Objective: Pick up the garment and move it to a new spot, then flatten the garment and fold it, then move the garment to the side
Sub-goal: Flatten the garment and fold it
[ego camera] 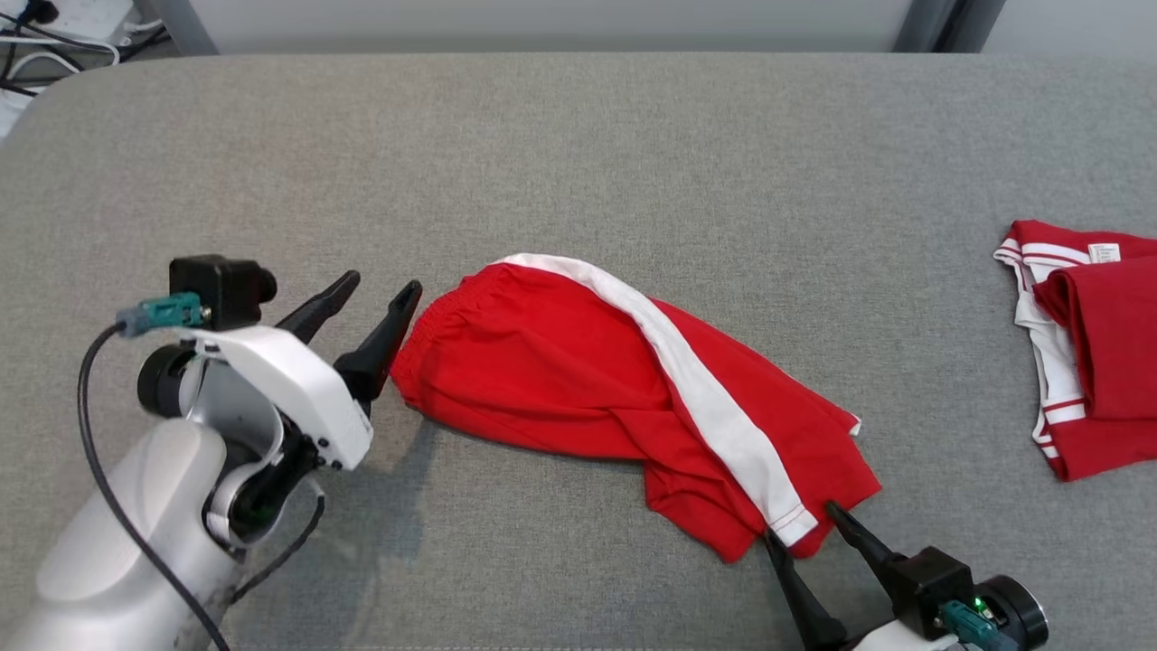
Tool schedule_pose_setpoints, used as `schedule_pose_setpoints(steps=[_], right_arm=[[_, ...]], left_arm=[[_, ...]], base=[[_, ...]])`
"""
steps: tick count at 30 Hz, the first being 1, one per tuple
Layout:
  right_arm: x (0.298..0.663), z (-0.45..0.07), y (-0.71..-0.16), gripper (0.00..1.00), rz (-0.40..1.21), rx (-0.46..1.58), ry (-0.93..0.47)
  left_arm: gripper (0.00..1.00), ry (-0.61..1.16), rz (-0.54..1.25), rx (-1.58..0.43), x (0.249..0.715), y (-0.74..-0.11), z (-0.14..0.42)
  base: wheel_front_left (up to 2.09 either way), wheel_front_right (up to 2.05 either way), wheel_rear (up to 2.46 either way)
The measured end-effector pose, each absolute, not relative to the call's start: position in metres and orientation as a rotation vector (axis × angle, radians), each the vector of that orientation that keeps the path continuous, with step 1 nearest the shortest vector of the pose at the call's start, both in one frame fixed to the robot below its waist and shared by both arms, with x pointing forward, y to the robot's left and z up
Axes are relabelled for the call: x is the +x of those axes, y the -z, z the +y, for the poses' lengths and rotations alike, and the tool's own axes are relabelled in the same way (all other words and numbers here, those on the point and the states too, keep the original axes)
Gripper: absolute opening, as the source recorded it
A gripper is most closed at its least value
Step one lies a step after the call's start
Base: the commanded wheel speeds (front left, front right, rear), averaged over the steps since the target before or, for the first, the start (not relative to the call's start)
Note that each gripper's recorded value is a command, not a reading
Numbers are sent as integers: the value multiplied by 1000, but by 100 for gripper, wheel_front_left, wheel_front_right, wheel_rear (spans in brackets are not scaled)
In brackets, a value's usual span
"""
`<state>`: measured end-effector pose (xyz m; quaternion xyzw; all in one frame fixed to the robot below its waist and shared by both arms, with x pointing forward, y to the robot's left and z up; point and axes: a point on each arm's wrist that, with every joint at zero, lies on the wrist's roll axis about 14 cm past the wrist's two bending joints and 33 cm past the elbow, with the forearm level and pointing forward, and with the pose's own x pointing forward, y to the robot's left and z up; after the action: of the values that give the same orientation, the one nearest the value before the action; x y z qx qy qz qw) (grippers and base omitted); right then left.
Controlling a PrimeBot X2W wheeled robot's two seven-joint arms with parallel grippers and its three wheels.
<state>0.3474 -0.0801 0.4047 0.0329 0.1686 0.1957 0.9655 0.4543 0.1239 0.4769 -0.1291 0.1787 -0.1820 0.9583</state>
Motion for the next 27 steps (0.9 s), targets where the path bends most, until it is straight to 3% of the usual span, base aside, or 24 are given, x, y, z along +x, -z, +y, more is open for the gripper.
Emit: schedule_pose_setpoints(steps=[14,27], right_arm=[[357,-74,-385,100,397,73,-420],[358,-75,-381,100,405,114,-407]], left_arm=[[100,530,702,-414,522,-449,73],[100,566,965,-442,517,-401,61]], base=[[0,0,0],[0,0,0]])
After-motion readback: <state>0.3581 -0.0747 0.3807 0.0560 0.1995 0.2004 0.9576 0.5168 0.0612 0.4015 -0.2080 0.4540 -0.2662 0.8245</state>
